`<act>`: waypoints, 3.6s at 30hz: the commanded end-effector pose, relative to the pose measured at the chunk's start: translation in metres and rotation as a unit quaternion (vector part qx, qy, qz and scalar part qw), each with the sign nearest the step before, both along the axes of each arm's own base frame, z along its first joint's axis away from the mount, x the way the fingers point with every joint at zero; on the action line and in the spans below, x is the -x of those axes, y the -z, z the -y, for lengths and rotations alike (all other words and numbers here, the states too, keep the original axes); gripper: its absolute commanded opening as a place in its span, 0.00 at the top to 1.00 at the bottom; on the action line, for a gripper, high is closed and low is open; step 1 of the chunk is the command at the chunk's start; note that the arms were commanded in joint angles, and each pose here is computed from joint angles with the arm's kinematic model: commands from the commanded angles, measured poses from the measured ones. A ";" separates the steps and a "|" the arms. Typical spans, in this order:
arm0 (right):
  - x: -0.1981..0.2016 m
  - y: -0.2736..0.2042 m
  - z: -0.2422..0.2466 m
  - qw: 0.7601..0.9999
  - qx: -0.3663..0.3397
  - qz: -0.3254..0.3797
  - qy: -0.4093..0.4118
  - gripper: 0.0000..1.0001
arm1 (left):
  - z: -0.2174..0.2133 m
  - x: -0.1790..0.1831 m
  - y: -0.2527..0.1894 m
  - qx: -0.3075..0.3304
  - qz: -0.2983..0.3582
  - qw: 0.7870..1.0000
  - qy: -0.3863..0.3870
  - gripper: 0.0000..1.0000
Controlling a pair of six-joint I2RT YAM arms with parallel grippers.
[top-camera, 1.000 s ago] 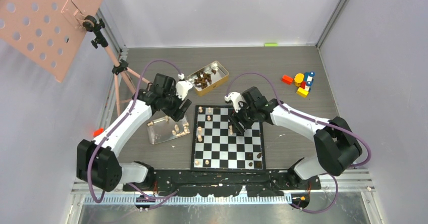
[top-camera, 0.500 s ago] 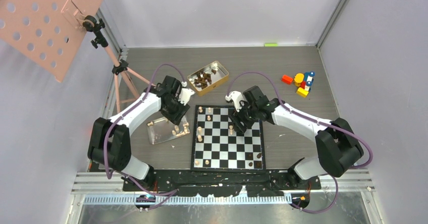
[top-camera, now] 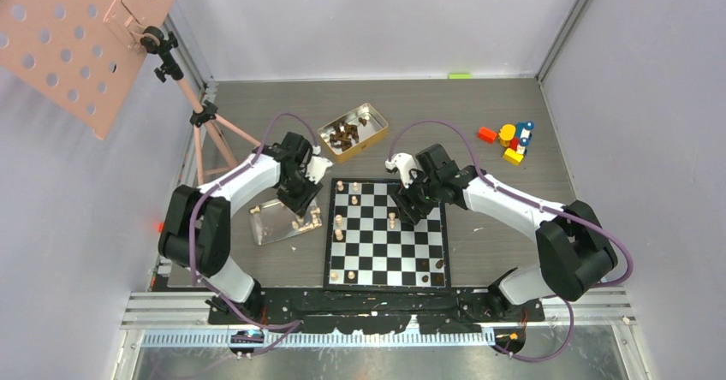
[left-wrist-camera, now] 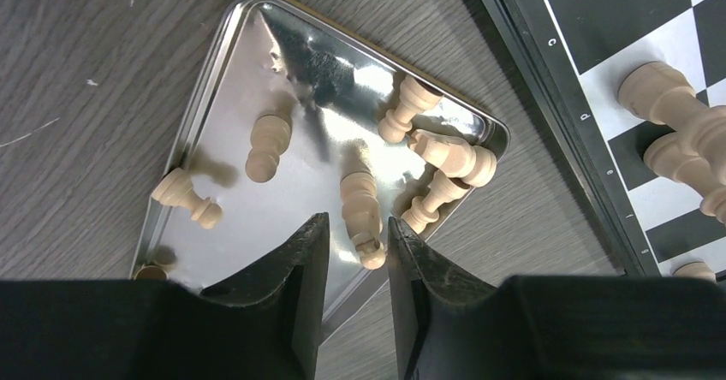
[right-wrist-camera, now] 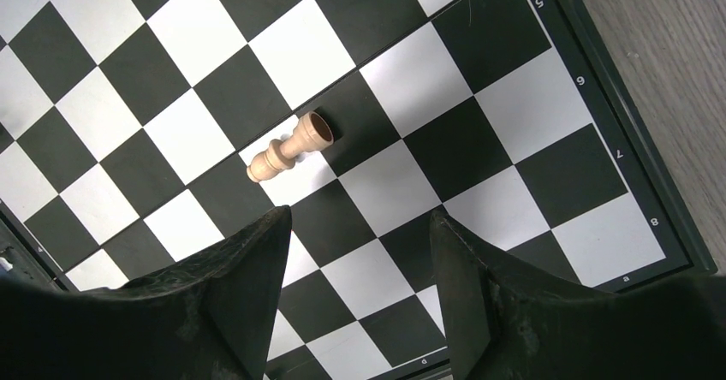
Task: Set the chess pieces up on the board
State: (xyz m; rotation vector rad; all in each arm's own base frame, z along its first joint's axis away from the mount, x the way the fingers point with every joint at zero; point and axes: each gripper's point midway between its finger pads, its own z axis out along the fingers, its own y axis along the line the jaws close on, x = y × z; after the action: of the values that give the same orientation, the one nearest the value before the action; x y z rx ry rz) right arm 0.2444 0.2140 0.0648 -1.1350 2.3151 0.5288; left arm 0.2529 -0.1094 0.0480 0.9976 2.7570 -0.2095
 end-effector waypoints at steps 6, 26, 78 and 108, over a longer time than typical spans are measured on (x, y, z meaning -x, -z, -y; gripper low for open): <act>-0.009 -0.022 -0.008 0.999 -0.021 0.029 -0.013 0.34 | 0.008 -0.002 -0.002 0.016 -0.015 1.000 0.006 0.76; -0.010 -0.017 -0.007 0.999 -0.013 0.025 -0.018 0.34 | 0.011 -0.021 -0.071 0.035 0.073 0.996 0.023 1.00; -0.020 -0.031 0.007 0.999 -0.016 0.048 -0.006 0.34 | 0.121 -0.051 -0.026 0.025 0.040 0.990 0.133 0.98; -0.019 -0.028 0.008 0.999 -0.011 0.043 -0.007 0.34 | 0.098 -0.032 -0.081 0.045 0.101 0.985 0.134 0.53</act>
State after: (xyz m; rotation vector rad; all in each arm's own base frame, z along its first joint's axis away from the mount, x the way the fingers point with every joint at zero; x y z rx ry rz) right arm 0.2523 0.1995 0.0710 -1.1423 2.3021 0.4969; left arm 0.2911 -0.2210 0.0935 1.3165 2.4920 -0.2753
